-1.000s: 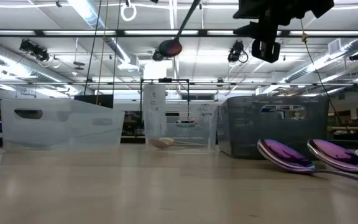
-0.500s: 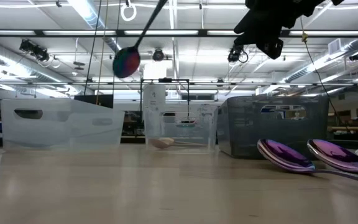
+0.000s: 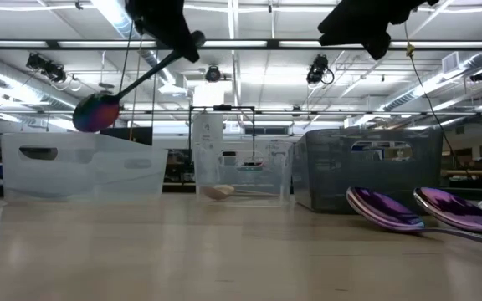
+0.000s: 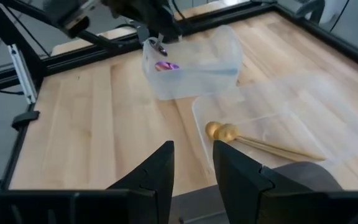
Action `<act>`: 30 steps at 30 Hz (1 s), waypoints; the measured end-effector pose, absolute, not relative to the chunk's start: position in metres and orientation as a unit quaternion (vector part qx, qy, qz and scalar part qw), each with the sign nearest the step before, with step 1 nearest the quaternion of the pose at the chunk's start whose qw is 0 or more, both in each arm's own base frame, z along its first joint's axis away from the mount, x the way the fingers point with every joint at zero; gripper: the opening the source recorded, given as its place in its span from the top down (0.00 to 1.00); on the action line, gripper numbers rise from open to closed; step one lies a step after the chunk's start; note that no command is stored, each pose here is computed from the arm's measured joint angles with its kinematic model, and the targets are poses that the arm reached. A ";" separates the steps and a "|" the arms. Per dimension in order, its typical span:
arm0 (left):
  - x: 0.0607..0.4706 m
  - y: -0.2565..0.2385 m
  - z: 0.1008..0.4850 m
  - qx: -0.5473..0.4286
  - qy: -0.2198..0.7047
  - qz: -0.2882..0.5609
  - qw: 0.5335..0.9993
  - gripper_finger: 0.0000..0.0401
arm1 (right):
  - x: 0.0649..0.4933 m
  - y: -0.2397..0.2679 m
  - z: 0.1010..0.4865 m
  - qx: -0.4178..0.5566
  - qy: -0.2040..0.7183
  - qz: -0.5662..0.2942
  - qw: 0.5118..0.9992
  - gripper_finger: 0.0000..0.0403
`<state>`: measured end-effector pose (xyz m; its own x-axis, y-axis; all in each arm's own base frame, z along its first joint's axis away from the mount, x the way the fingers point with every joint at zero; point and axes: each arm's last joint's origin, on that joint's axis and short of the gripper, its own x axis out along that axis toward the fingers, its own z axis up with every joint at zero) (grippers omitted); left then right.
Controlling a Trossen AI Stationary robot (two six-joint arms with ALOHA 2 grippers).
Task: Sort silverware by color (type)
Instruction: Put the blue spoon into the left transparent bin
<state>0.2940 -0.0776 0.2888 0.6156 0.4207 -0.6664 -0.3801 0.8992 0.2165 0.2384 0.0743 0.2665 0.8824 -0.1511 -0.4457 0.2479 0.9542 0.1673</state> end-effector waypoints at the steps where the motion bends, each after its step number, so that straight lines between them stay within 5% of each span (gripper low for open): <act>1: 0.293 -0.077 0.289 0.024 0.378 0.225 0.898 0.97 | 0.238 0.076 0.267 0.106 0.217 -0.105 0.965 0.70; 30: 0.272 -0.019 0.252 -0.100 0.441 0.371 0.811 0.97 | 0.230 0.093 0.266 0.091 0.218 -0.093 0.967 0.70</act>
<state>0.2719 -0.0185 0.2525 0.3357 0.5132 -0.7899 -0.6896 0.7051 0.1651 0.2305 0.0931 0.2659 0.8874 -0.1398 -0.4392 0.2197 0.9660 0.1364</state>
